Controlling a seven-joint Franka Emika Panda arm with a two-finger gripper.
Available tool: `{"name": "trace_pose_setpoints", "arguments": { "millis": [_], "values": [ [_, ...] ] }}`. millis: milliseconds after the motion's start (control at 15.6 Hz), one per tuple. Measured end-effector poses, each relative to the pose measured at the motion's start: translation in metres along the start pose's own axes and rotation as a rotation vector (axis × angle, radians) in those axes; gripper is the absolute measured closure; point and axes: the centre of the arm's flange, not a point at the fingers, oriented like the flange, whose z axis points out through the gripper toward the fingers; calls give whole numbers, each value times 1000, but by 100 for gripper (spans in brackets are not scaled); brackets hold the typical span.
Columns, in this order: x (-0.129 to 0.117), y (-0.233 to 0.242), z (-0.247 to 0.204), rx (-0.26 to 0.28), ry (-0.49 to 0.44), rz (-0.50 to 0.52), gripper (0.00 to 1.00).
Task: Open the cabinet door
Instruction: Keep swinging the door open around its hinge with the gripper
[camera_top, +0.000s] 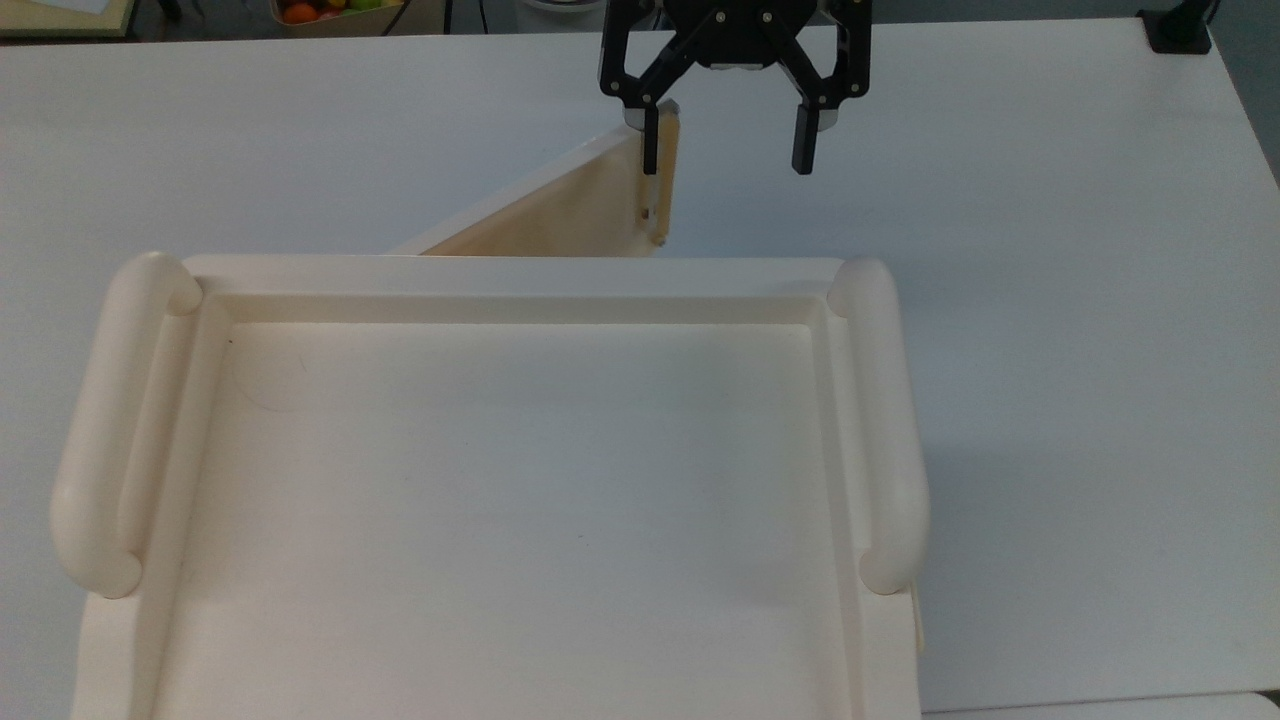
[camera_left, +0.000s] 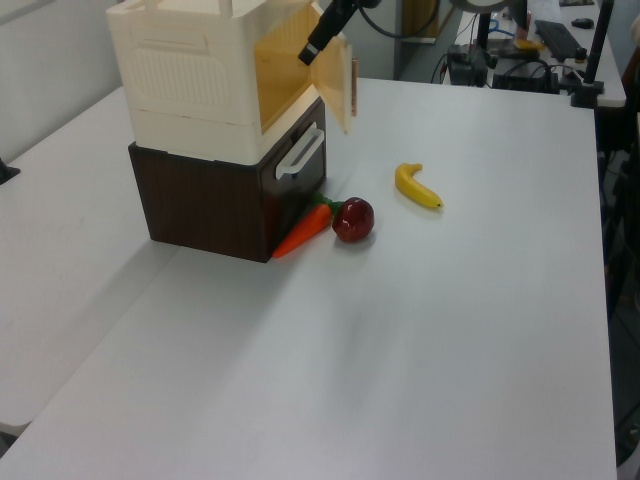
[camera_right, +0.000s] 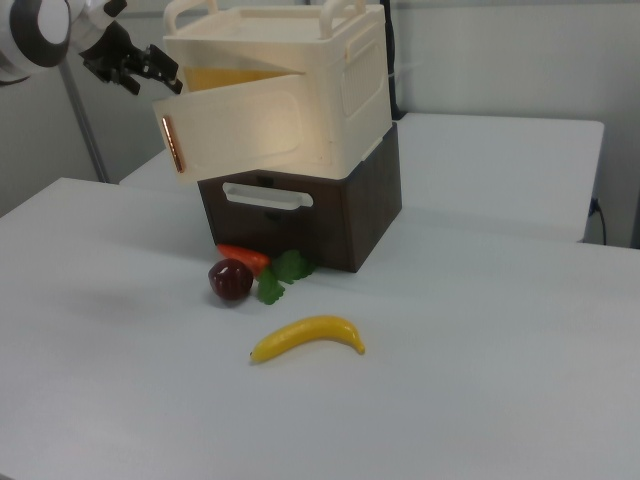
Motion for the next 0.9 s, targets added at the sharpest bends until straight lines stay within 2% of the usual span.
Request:
{"name": "trace_pose_setpoints", "arguments": {
  "millis": [514, 899],
  "values": [
    [-28, 11, 1, -53, -251, -54, 0],
    [-53, 33, 4, -8, -463, -63, 0]
  ]
}}
